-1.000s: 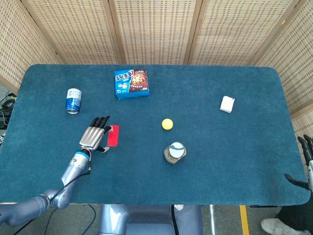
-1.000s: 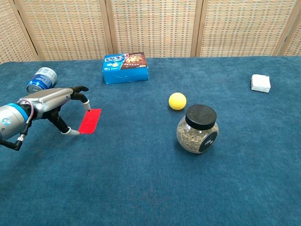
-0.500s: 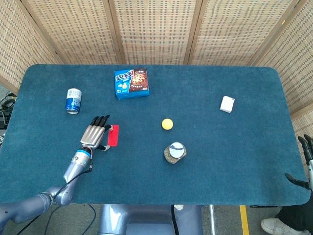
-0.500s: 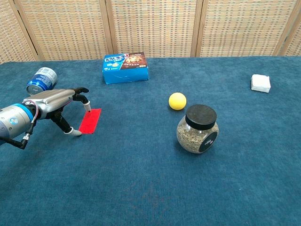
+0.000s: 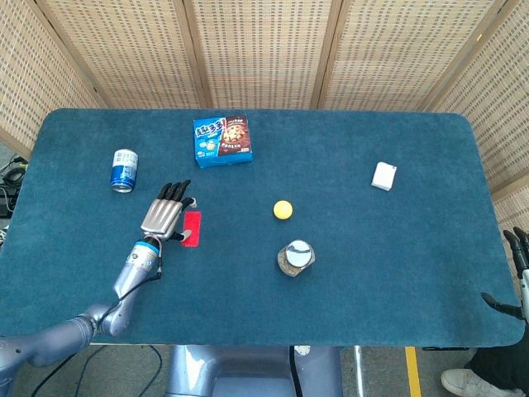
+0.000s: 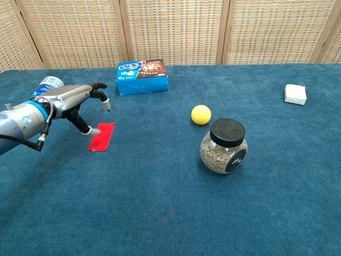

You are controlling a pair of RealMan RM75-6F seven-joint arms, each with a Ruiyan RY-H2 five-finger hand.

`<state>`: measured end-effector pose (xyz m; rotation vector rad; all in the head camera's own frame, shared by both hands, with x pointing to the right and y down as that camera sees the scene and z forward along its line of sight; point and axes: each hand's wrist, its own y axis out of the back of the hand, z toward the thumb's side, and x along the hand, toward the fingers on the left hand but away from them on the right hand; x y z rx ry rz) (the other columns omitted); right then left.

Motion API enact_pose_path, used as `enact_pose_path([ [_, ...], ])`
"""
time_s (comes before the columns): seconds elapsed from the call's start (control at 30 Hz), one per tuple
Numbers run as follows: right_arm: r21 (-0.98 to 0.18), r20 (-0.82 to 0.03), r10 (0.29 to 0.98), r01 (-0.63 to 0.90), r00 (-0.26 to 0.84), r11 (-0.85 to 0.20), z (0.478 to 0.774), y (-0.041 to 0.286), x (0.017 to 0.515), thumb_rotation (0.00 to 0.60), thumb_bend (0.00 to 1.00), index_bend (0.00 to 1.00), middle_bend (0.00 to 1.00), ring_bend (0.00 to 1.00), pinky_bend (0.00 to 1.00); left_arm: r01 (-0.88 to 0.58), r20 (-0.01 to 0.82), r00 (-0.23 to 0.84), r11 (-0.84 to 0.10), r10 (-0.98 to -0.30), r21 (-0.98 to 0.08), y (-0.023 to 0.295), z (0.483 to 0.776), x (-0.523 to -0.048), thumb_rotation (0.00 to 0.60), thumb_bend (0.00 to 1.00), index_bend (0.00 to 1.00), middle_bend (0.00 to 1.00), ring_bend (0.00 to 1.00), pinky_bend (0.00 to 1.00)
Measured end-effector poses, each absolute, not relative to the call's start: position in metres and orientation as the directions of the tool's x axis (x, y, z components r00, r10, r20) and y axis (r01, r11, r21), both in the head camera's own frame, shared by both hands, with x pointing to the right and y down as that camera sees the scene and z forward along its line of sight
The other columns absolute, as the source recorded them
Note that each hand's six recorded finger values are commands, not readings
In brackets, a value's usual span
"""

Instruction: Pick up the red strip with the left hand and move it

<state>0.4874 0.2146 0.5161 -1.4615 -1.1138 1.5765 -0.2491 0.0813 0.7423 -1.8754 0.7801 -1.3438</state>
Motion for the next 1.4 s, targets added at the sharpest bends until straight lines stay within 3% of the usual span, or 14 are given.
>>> enact_pose_path([
  [0.2,-0.923,-0.385,0.916,0.059,-0.118,-0.380,0.515,0.216,0.489,0.600,0.00,0.00,0.00,0.00,0.00,-0.085,0.522,0.313,-0.570,-0.794,-0.817,0.076,0.723,-0.245,0.600,0.26,0.34,0.00,0.00,0.00],
  [0.5,-0.924,-0.383,0.917,0.061,-0.115,-0.378,0.514,0.216,0.489,0.600,0.00,0.00,0.00,0.00,0.00,0.023,0.650,0.331,-0.683,-0.684,-0.730,0.109,0.732,-0.266,0.600,0.33,0.43,0.00,0.00,0.00],
  [0.7,-0.923,-0.386,0.915,0.060,-0.116,-0.381,0.515,0.216,0.489,0.600,0.00,0.00,0.00,0.00,0.00,0.029,0.663,0.322,-0.693,-0.675,-0.720,0.113,0.741,-0.266,0.600,0.33,0.47,0.00,0.00,0.00],
  [1.4,-0.917,-0.398,0.910,0.067,-0.118,-0.393,0.518,0.216,0.489,0.600,0.00,0.00,0.00,0.00,0.00,0.019,0.679,0.306,-0.709,-0.667,-0.705,0.117,0.755,-0.272,0.600,0.33,0.47,0.00,0.00,0.00],
])
